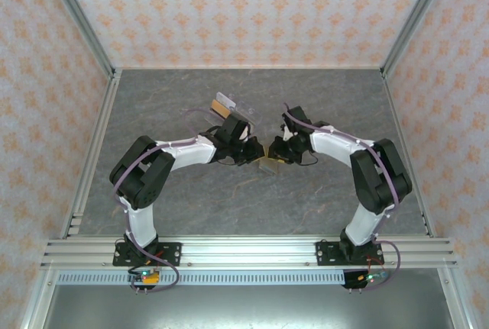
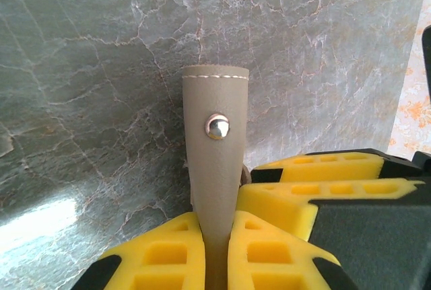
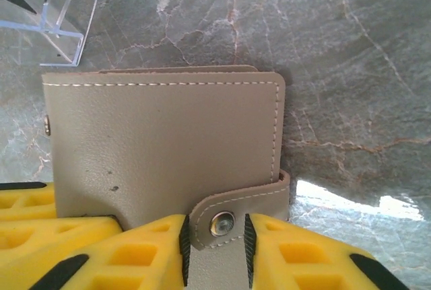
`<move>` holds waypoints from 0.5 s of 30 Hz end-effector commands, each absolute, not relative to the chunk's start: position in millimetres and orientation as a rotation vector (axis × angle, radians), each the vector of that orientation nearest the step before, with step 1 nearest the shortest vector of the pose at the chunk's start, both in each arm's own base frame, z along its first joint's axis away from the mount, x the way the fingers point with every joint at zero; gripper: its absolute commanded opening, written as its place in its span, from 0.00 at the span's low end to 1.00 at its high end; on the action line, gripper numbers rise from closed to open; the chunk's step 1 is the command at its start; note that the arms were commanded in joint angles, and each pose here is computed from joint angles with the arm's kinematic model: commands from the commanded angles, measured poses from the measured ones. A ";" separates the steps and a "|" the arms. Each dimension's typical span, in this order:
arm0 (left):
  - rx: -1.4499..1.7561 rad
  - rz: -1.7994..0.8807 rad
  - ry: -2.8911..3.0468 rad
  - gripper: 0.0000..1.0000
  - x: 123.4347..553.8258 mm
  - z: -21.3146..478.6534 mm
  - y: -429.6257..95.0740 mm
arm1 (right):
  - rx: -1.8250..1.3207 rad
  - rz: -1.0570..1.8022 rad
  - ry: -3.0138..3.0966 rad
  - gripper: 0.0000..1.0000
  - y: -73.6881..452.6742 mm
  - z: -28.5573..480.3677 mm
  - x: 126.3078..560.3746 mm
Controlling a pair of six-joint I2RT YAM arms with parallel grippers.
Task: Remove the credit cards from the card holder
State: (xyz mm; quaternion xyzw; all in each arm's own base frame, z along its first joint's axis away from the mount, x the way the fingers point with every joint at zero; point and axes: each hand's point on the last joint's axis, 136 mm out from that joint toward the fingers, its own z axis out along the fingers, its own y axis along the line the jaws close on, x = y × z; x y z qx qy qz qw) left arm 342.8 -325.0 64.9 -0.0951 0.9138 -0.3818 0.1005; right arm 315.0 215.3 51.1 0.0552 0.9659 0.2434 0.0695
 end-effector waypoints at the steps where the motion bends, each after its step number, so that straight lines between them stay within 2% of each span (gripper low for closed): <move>1: -0.238 -1.114 2.665 0.00 342.9 78.4 -322.7 | 0.224 0.511 2.955 0.22 189.8 37.7 314.9; 5: -0.255 -1.068 2.690 0.00 341.4 72.1 -317.7 | 0.256 0.413 2.946 0.14 178.3 36.0 317.0; 13: -0.275 -1.028 2.730 0.00 338.6 64.0 -314.0 | 0.271 0.324 2.954 0.12 168.7 33.6 318.2; 15: -0.276 -1.015 2.732 0.00 339.0 64.8 -312.7 | 0.272 0.344 2.949 0.15 171.3 34.9 320.0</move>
